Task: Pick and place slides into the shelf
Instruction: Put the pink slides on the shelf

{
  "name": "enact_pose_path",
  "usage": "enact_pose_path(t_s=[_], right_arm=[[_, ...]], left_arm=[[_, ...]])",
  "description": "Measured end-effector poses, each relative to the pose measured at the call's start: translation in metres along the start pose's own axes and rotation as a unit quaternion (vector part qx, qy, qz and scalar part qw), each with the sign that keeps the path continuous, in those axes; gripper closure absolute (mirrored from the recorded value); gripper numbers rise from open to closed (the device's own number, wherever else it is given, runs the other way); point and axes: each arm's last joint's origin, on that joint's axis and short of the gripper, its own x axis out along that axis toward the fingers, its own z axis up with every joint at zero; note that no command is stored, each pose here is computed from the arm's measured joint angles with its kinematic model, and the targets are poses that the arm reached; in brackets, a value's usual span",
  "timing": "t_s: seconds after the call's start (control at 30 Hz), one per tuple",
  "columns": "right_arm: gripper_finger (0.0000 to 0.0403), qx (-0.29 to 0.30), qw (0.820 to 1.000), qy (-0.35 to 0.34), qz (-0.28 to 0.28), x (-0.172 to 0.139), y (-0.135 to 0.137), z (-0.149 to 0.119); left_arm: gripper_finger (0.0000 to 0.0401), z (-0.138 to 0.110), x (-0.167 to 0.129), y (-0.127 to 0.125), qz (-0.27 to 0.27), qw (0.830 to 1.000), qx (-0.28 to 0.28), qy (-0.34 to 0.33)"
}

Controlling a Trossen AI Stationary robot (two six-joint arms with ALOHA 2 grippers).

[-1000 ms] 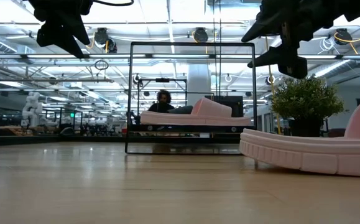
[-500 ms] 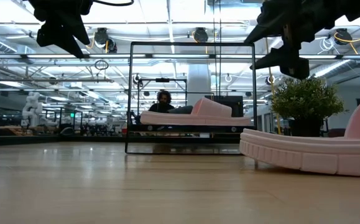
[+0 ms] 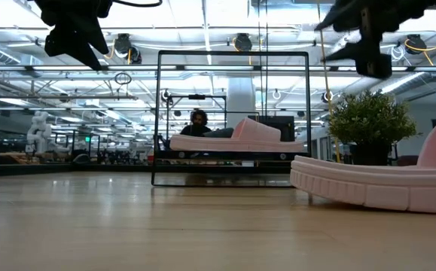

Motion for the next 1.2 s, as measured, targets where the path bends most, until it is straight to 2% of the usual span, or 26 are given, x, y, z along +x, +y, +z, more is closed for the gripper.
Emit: enact_pose_path(t_s=[0.13, 0.3, 0.37, 0.5, 0.63, 0.7, 0.9, 1.03, 1.1, 1.2], right_arm=[[0.0193, -0.008, 0.998, 0.003, 0.06, -0.015, 0.008, 0.001], [0.0193, 0.006, 0.986, 0.111, 0.124, -0.023, 0.017, -0.014], [0.0193, 0.024, 0.98, 0.158, 0.12, -0.024, 0.018, -0.024], [0.0193, 0.077, 0.962, 0.251, 0.073, -0.029, 0.015, -0.045], [0.0193, 0.114, 0.945, 0.305, 0.043, -0.038, 0.016, -0.065], [0.0193, 0.127, 0.942, 0.308, 0.034, -0.041, 0.018, -0.072], [0.0193, 0.158, 0.952, 0.261, -0.022, -0.049, 0.013, -0.087], [0.0193, 0.202, 0.939, 0.272, -0.053, -0.05, 0.002, -0.104], [0.0193, 0.222, 0.934, 0.272, -0.058, -0.048, -0.005, -0.114], [0.0193, 0.253, 0.935, 0.245, -0.038, -0.045, -0.015, -0.126]], left_arm=[[0.0192, 0.0, 0.0, 0.0, 0.0, 1.0, 0.0, 0.0], [0.0192, 0.0, 0.0, 0.0, 0.0, 1.0, 0.0, 0.0], [0.0192, 0.0, 0.0, 0.0, 0.0, 1.0, 0.0, 0.0], [0.0192, 0.0, 0.0, 0.0, 0.0, 1.0, 0.0, 0.0], [0.0192, 0.0, 0.0, 0.0, 0.0, 1.0, 0.0, 0.0], [0.0192, 0.0, 0.0, 0.0, 0.001, 1.0, 0.0, -0.001], [0.0192, 0.001, 0.0, 0.001, 0.014, 1.0, -0.002, -0.014], [0.0192, 0.001, 0.0, 0.001, 0.015, 1.0, -0.007, -0.015], [0.0192, 0.001, 0.0, 0.001, 0.015, 1.0, -0.008, -0.015], [0.0192, 0.001, 0.0, 0.001, 0.015, 1.0, -0.009, -0.015]])
